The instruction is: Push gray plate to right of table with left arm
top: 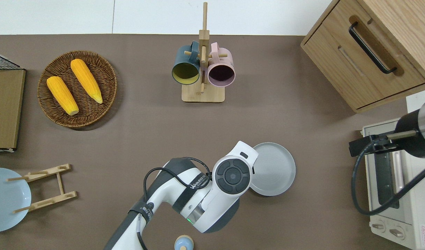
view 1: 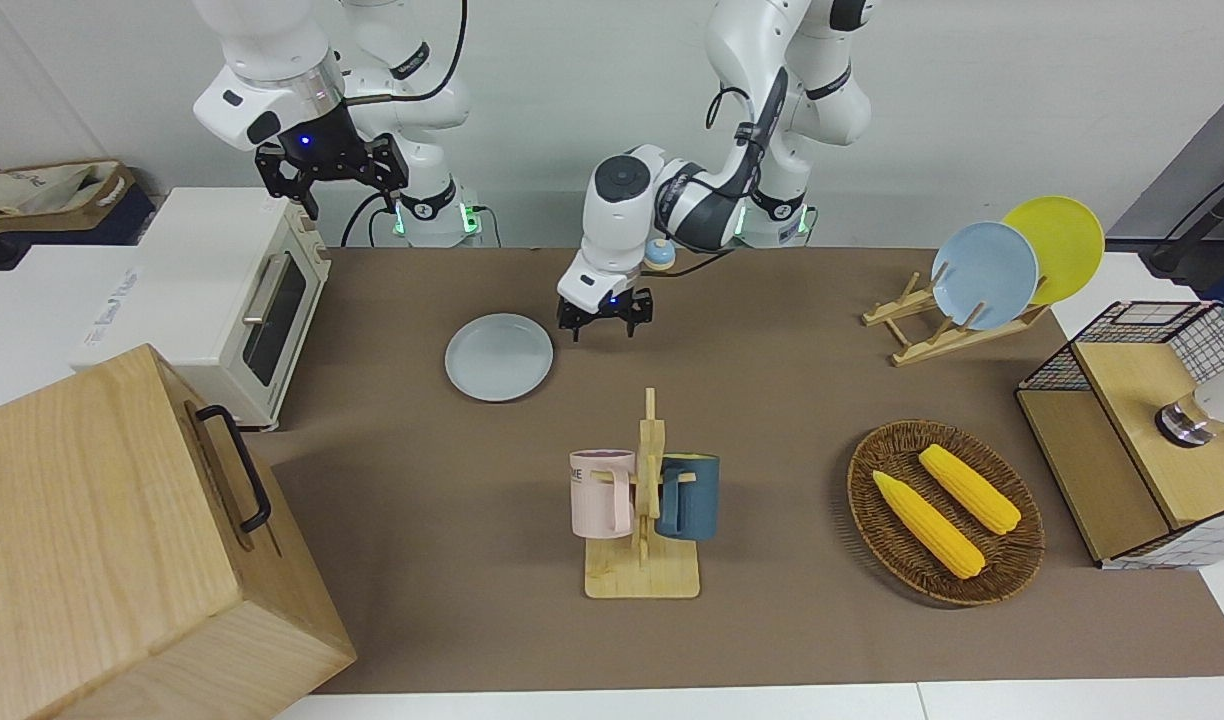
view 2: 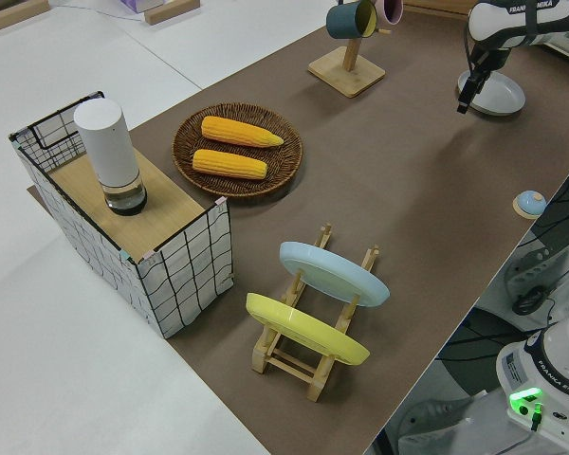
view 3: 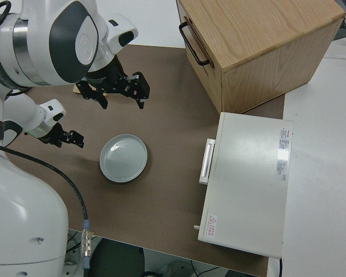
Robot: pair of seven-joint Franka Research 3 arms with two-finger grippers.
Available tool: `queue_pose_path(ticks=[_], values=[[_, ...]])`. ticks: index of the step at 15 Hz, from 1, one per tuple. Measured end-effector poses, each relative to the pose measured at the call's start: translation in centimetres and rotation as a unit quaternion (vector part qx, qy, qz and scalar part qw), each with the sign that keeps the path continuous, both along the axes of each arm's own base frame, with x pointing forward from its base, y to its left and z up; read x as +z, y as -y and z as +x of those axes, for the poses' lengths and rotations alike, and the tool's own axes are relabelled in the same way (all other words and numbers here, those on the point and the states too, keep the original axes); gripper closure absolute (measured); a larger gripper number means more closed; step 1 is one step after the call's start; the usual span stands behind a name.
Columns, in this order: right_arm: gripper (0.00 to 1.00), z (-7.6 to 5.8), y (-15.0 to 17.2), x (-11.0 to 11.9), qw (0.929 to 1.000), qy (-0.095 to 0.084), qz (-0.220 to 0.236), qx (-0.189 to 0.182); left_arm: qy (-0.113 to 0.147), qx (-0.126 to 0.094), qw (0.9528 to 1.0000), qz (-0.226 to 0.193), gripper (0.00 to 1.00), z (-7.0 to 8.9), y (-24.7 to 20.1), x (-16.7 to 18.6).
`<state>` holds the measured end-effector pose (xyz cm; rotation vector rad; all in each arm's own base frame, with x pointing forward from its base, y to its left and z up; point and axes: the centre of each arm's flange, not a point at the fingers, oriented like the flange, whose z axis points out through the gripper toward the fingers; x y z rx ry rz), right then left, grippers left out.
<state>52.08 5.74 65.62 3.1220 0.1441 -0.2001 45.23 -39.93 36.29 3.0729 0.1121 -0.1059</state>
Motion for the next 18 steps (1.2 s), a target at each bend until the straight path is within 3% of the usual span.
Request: queue_pose_path(ticks=[8, 15, 18], values=[[0.01, 0.0, 0.0, 0.0, 1.0000, 0.000, 0.000, 0.000, -0.036, -0.030, 0.9988, -0.012, 0.00, 4.9, -12.1, 5.7], [0.01, 0.0, 0.0, 0.0, 1.0000, 0.000, 0.000, 0.000, -0.026, -0.052, 0.9980, -0.025, 0.00, 7.7, -23.8, 10.1], [0.01, 0.0, 0.0, 0.0, 1.0000, 0.000, 0.000, 0.000, -0.015, -0.072, 0.9971, -0.022, 0.00, 8.5, -28.8, 12.4]])
